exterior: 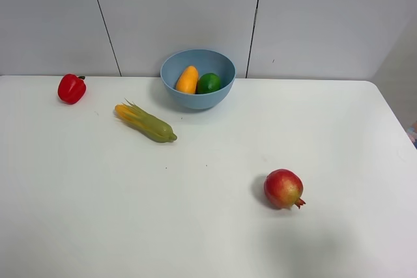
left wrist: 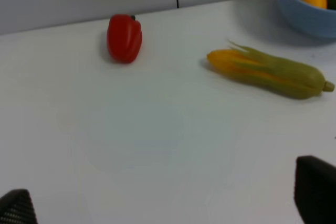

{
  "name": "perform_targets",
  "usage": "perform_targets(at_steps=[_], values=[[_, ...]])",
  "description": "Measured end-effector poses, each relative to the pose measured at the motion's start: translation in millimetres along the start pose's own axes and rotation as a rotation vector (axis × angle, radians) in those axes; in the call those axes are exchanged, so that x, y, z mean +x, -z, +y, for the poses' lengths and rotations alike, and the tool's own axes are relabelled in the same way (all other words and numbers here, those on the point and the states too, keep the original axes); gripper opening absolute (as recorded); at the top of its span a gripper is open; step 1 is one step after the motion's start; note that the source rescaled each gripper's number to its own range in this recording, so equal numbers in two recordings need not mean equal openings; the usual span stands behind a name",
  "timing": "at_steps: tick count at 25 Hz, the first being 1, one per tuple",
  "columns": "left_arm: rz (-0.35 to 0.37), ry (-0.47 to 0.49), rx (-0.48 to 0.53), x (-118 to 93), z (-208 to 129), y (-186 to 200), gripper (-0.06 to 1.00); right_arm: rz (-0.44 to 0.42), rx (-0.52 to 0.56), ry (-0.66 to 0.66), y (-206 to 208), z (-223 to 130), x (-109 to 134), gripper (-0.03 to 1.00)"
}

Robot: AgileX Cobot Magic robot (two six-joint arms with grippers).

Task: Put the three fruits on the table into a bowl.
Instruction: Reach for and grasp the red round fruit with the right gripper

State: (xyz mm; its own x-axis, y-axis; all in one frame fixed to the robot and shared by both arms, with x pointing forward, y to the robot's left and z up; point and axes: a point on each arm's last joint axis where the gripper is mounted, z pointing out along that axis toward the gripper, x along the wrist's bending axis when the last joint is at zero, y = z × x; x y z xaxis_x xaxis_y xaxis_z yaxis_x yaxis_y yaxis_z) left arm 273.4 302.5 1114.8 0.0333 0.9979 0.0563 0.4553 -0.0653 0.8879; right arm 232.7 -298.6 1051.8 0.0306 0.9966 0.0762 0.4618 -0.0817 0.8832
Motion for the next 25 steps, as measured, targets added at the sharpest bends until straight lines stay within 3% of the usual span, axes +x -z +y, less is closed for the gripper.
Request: perform_targets(at_steps=[8,18,25], values=[[-0.009,0.025,-0.145,-3.2,-50.2,28.5,0.98,0.000,0.000,0.000,0.0,0.0,0.0,1.00],[-0.014,0.030,-0.034,-4.8,-70.6,9.6,0.98,0.000,0.000,0.000,0.0,0.0,0.0,1.00],[-0.014,0.034,-0.027,-4.8,-71.4,9.1,0.98,0.000,0.000,0.000,0.0,0.0,0.0,1.00]])
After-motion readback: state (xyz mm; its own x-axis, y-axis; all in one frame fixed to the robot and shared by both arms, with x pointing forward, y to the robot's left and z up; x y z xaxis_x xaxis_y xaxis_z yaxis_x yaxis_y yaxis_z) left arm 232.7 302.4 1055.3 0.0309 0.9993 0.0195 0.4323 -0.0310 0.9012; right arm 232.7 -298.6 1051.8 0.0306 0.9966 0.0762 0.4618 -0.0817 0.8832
